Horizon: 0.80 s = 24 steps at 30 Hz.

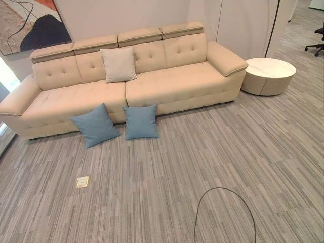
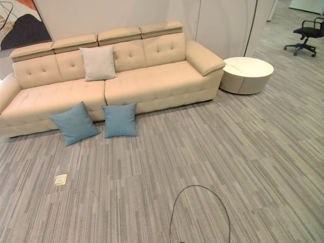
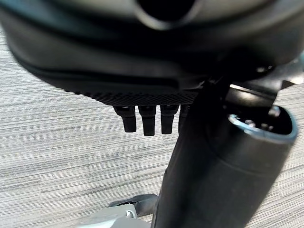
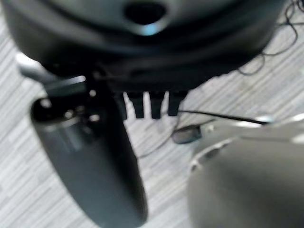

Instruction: Pick up all the scattered cushions and arrange them neatly on the sofa.

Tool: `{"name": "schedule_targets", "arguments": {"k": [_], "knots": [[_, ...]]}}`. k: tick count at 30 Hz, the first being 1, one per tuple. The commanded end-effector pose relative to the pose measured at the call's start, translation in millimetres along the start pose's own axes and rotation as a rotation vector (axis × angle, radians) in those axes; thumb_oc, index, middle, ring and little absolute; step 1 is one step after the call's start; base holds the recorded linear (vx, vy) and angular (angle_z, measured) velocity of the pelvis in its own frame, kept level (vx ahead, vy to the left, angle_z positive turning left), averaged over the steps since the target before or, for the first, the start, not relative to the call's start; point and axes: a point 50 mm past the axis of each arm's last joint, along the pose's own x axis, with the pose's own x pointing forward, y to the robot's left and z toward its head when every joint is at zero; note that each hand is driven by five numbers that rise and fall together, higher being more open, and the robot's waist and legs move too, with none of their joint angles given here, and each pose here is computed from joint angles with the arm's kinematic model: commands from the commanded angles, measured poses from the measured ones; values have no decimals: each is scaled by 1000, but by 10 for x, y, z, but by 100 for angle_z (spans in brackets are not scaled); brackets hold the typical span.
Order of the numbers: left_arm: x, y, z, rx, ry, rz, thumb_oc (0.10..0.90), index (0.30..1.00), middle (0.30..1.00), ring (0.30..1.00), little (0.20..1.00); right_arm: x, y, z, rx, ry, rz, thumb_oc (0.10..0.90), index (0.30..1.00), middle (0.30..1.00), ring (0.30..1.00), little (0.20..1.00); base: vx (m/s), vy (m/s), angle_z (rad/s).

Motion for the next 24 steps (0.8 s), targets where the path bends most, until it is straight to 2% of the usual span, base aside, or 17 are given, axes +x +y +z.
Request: {"name": "schedule_targets", "arguments": {"k": [1,11,22,24], "knots": [[20,51,229,20,-48,33,800,900,900,900,900,11,188,69,-31,-21,42,800,900,900,900,900,0,0,0],[23,-25,262,35,-56,11,800,900,900,900,900,12,304,195,-63,-69,78,800,900,900,900,900,2,-3,0],[22,-43,308,27,-86,4,800,900,900,900,900,7,333,301,-184,-111,87,800,900,900,900,900,-12,-29,2],[23,14,352,29,-100,21,800,900,900,900,900,-2,360,456,-221,-163,87,800,900,900,900,900,-96,-69,9]]}}
